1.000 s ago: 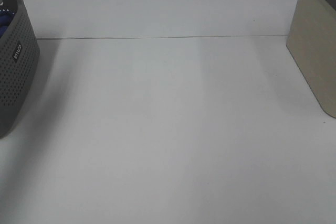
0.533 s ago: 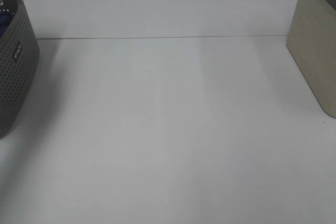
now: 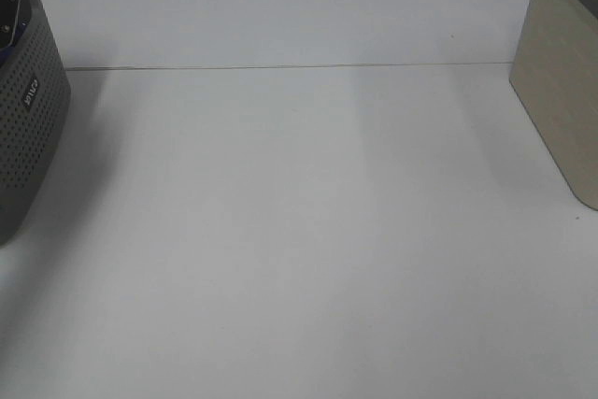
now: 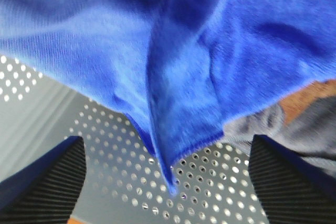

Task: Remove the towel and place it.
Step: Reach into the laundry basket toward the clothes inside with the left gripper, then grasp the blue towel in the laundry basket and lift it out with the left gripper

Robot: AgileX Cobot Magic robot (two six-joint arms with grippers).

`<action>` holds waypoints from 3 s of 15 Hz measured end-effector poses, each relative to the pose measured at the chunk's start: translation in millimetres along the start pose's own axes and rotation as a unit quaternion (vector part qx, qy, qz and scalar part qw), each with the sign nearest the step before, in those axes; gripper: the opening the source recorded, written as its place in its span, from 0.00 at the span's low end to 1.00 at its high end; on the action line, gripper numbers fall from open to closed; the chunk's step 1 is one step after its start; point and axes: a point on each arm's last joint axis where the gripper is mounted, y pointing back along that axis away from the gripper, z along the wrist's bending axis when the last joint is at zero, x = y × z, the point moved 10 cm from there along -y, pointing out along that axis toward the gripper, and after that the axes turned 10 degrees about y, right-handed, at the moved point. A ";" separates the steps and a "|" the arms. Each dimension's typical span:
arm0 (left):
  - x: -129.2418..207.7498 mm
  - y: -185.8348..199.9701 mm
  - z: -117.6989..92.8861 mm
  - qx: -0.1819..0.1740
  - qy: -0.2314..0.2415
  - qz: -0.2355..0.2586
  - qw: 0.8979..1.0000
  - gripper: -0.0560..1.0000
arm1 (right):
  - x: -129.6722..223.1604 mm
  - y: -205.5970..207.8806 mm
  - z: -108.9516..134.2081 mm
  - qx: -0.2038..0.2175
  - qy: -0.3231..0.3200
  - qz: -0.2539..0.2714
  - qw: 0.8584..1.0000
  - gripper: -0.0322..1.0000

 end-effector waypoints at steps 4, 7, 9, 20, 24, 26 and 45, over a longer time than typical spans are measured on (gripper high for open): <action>-8.0 -15.2 -1.3 -0.002 -0.017 0.003 1.000 0.79 | 0.0 0.0 0.0 0.000 0.000 0.000 1.000 0.77; -7.4 -18.2 -0.9 -0.001 -0.015 0.004 1.000 0.74 | 0.0 0.0 0.0 0.000 0.000 0.000 1.000 0.77; -6.3 -20.0 -0.9 0.001 -0.009 0.000 1.000 0.69 | 0.0 0.0 0.0 0.000 0.000 0.000 1.000 0.77; -9.9 -25.2 -7.1 0.021 0.015 -0.020 0.999 0.05 | 0.0 0.0 0.0 0.000 0.000 0.000 1.000 0.77; -7.9 -20.6 -4.5 0.016 0.019 -0.022 0.999 0.05 | 0.0 0.0 0.0 0.000 0.000 0.000 1.000 0.77; 1.8 6.6 11.3 -0.015 0.036 -0.037 0.999 0.05 | 0.0 0.0 0.0 0.000 0.000 0.000 1.000 0.77; 108.4 302.6 61.3 -0.289 0.251 -0.299 0.874 0.05 | 0.0 0.0 0.0 0.000 0.000 0.000 1.000 0.77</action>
